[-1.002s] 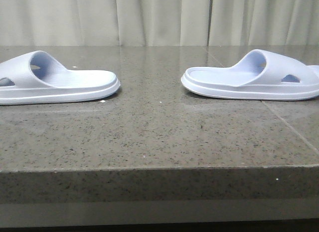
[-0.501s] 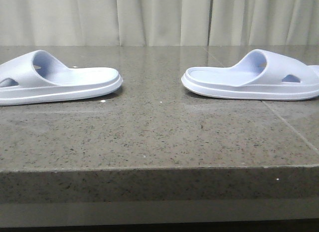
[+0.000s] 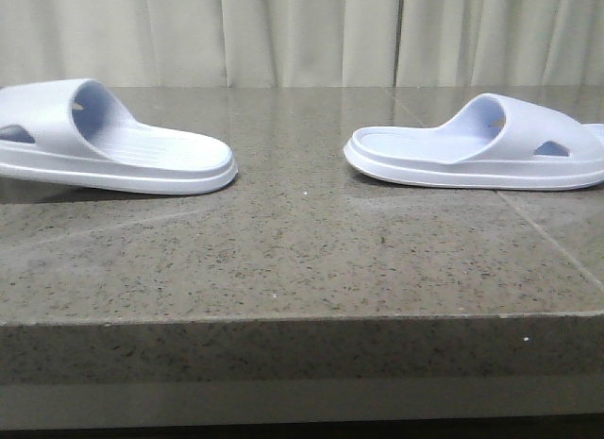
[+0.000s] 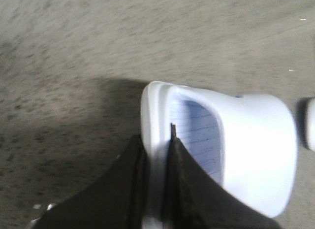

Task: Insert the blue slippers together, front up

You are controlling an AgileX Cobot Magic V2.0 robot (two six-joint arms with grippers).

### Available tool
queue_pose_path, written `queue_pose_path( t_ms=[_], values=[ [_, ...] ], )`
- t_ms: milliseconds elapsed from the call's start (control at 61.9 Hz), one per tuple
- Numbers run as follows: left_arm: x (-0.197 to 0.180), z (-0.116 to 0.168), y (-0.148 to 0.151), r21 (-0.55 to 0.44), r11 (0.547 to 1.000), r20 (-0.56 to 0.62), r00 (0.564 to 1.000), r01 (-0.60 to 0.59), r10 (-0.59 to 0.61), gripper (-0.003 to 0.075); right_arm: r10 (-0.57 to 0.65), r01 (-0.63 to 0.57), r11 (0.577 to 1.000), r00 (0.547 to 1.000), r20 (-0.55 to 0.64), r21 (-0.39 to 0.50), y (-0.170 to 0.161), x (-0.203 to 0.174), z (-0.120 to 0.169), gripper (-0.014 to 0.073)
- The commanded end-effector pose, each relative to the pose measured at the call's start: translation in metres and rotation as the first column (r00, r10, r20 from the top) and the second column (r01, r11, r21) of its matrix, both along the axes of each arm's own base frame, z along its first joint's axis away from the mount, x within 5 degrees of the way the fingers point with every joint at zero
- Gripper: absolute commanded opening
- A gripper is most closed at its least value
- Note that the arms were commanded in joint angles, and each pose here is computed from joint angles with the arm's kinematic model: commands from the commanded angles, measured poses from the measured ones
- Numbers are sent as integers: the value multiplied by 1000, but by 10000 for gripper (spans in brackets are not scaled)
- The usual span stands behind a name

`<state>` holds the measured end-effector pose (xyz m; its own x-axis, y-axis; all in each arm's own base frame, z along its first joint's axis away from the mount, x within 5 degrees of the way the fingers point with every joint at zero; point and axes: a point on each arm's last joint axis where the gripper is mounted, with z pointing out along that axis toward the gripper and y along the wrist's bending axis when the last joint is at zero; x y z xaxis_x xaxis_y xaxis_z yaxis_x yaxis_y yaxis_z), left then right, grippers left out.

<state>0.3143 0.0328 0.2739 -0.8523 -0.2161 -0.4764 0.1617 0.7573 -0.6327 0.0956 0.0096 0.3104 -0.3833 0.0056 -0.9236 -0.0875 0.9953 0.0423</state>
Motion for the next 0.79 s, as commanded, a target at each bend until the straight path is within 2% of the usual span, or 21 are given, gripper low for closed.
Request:
queue_pose_path(
  t_ms=[0,113,243,388,453,598,776],
  values=[
    [-20,46,-20,-37,998,159,987,46,-39,-20,-12,12,1000,996,91,-3,-1,4,15,454],
    [-45,61,-39,-13,997,246,967,75,-70,-20,-12,12,1000,996,89,-4,-1,4,15,454],
    [-74,65,-52,4,998,293,954,68,-66,-20,-12,12,1000,996,84,-4,-1,4,14,454],
    [-95,58,-58,-86,996,297,955,32,-5,-20,-30,29,1000,997,70,5,-2,6,15,454],
    [-97,51,-60,-120,992,276,961,23,11,-20,-78,78,996,997,26,32,-6,13,16,454],
    [-96,45,-62,-125,992,257,966,32,1,-20,-174,178,984,979,-104,22,-19,39,20,454],
    [-94,43,-72,-124,990,250,968,67,-34,-20,-298,317,947,926,-229,46,-46,76,20,454]
  ],
)
